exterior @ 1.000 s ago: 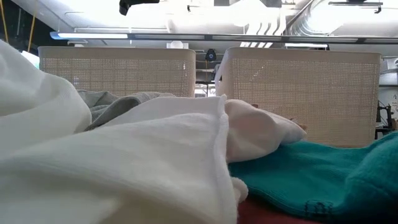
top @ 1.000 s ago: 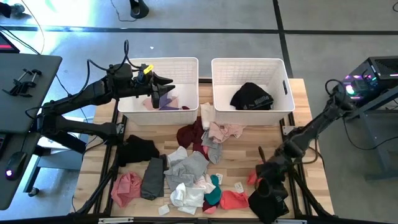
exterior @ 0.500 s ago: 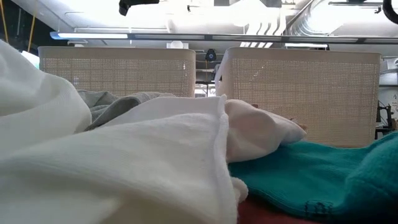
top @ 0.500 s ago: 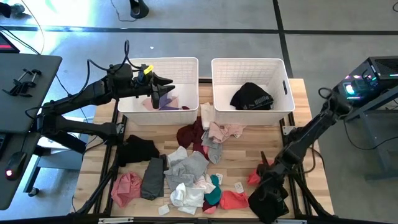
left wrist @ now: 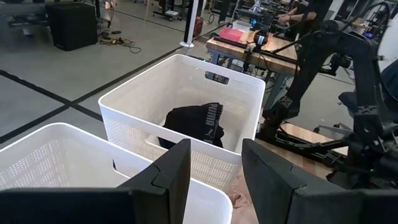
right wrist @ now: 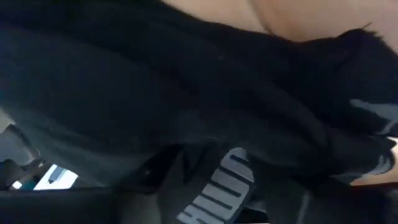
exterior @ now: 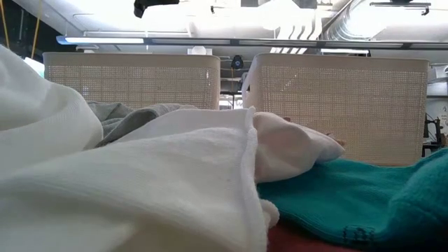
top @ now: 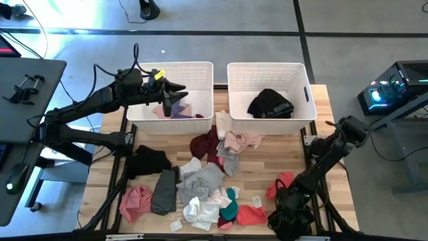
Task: Sort clothes
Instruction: Put the black underwear into the right white laundry bin
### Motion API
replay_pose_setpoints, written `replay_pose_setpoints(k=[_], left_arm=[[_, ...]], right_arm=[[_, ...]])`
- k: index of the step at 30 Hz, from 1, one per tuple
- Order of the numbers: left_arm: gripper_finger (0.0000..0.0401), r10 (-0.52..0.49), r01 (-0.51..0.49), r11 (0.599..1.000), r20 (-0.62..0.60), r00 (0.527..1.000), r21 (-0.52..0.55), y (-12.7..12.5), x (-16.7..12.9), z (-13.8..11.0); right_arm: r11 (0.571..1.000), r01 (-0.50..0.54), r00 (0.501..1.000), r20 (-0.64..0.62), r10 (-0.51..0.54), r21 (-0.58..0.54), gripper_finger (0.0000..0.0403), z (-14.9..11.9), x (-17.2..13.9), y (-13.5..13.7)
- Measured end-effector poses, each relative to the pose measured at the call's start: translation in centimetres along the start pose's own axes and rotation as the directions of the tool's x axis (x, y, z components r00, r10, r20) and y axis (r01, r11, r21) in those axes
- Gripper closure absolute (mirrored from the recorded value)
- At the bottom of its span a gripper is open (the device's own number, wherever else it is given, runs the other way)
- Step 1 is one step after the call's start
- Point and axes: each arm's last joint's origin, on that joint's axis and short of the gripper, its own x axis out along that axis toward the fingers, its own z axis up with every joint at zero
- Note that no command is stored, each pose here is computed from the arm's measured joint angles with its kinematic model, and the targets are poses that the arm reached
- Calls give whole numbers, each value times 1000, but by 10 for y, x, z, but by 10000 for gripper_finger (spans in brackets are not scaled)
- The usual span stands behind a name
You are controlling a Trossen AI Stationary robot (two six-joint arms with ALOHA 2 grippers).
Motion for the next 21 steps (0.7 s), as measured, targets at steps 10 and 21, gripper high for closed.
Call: replay_pose_setpoints(k=[10, 21], left_arm=[[270, 15, -15, 1000, 4, 1000, 0, 0, 0, 0], [270, 15, -15, 1000, 4, 1000, 0, 0, 0, 0]], right_arm=[[999, 36, 999, -14, -36, 7, 384, 2, 5, 1], [972, -218, 967, 117, 227, -82, 399, -23, -54, 1]])
